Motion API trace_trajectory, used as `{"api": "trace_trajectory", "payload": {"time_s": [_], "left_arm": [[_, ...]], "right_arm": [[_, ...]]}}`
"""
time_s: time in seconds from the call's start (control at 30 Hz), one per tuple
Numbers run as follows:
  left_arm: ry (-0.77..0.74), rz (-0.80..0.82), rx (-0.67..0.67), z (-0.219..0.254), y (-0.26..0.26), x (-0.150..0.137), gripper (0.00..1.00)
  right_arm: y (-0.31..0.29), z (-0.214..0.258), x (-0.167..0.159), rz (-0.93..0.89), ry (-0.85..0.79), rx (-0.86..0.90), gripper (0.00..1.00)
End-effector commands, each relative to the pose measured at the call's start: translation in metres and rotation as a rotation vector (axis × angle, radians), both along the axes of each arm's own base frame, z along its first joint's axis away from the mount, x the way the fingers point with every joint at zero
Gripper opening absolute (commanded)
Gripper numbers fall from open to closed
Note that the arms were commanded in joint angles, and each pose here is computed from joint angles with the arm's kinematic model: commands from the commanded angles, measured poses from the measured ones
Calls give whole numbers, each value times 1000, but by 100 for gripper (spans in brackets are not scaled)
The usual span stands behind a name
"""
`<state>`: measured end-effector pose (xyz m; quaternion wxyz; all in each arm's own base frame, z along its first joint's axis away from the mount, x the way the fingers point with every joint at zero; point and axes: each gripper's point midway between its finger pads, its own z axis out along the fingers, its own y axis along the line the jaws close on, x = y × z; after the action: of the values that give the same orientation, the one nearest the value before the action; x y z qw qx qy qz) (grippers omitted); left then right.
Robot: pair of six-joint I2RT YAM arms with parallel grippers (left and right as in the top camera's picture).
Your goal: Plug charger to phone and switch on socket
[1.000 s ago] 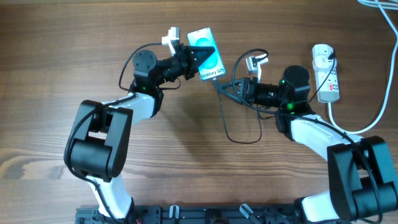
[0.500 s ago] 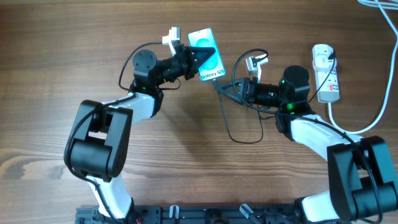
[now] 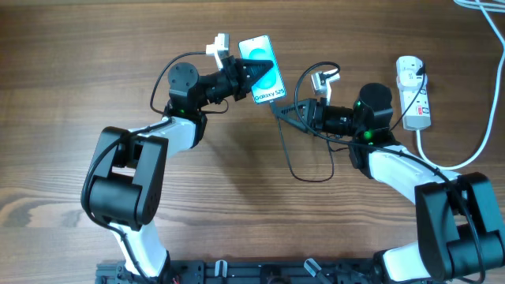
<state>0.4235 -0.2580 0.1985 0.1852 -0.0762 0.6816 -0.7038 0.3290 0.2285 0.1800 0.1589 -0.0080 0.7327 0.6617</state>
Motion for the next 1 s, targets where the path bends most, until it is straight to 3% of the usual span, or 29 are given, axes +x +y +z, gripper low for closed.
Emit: {"api": "trace_trajectory", "payload": {"time_s": [0.0,0.53,0.67,0.77,0.83,0.9,0.97], "left_arm": [[-52,-118,8,7,-13,-18,4],[-51,-95,5,8,-10,-14,4],[-48,-56,5,8,-1,-6,4],[1,-32,17,-1,11,2,4],[28,-31,30,-7,17,4,4],[31,-55,56,-15,18,0,4],[61,-64,85,-27,17,-1,4]], "right_arm": [[-8,-2,21,-115,5,-14,4],[-5,3,12,-56,-89,-17,6],[-4,16,-2,34,-168,9,48],[-10,24,-8,67,-207,16,66],[-15,32,-11,77,-236,20,73],[-21,43,-14,81,-293,20,88],[-27,52,-15,73,-336,18,91]]}}
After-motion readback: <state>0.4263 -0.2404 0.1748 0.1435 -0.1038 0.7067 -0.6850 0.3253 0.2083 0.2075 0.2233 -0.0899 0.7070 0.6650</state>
